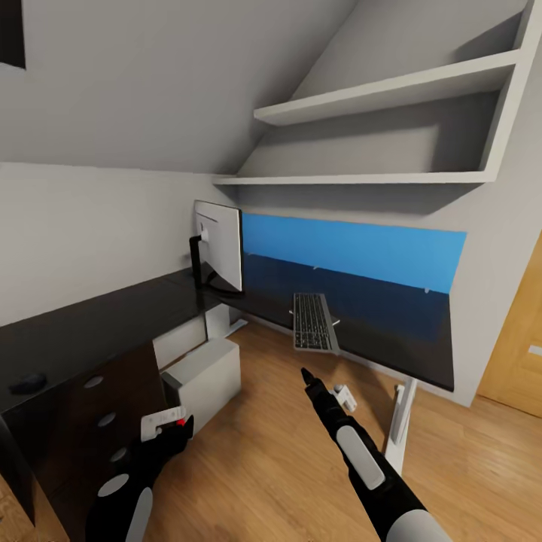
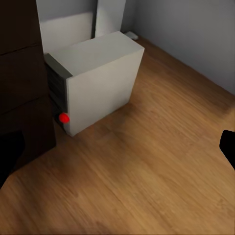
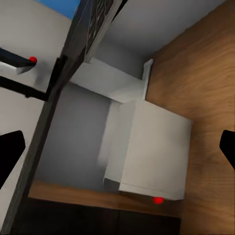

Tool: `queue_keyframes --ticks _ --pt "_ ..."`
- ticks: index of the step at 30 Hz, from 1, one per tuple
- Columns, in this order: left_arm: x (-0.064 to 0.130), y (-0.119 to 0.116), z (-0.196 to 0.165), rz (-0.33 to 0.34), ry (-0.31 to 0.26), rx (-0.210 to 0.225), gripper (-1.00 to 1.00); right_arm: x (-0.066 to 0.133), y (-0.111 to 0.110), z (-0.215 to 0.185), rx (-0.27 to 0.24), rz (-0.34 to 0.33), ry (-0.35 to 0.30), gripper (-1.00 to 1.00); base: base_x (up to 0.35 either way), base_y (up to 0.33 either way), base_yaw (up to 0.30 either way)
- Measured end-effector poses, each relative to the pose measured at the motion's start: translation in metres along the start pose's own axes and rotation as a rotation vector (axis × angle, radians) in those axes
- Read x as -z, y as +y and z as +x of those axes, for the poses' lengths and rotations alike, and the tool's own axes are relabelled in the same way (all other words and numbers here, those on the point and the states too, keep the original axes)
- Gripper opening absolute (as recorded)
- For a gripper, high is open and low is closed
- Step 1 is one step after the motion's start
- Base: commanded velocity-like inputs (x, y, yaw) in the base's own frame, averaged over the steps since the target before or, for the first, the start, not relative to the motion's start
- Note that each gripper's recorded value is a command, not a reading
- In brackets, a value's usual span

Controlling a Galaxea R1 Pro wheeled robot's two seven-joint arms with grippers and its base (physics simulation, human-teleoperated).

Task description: In the bedroom, organize the workspace by keeping the computer under the desk, ensuring the monitor is on the desk, placing the keyboard on the desk next to the monitor, placing the mouse on the desk next to the keyboard, moving the folder from the swivel chair onto the desk next to the mouse, stacking the notebook on top of the folder with the pen on top of the notebook, and positioning the swivel chair next to the desk.

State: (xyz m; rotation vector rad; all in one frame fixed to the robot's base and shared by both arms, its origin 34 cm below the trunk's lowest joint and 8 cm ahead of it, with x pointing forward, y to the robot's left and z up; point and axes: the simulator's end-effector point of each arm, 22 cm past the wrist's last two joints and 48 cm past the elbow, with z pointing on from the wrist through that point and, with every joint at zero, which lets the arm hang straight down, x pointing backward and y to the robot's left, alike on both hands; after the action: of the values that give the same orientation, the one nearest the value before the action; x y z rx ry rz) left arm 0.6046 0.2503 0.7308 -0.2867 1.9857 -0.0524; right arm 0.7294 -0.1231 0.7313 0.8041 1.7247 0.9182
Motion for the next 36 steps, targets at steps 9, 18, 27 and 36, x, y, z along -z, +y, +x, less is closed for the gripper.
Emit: queue_keyframes --ticks 9,18,27,36 --pt "-0.005 0.003 0.018 0.001 0.001 0.0 1.0 0.007 0.039 0.007 -0.038 -0.263 -0.005 1.0 0.0 0.0 0.0" --pt "-0.007 0.001 0.026 0.008 0.006 -0.005 1.0 0.009 0.032 0.012 -0.044 -0.286 0.0 1.0 0.0 0.0 0.0" --pt "-0.011 -0.004 0.043 0.023 0.008 -0.015 1.0 0.007 -0.004 0.001 -0.183 -0.248 -0.038 1.0 0.0 0.0 0.0" --pt "-0.012 -0.003 0.068 0.024 0.093 -0.025 1.0 0.007 -0.013 -0.002 -0.263 -0.242 -0.056 1.0 0.0 0.0 0.0"
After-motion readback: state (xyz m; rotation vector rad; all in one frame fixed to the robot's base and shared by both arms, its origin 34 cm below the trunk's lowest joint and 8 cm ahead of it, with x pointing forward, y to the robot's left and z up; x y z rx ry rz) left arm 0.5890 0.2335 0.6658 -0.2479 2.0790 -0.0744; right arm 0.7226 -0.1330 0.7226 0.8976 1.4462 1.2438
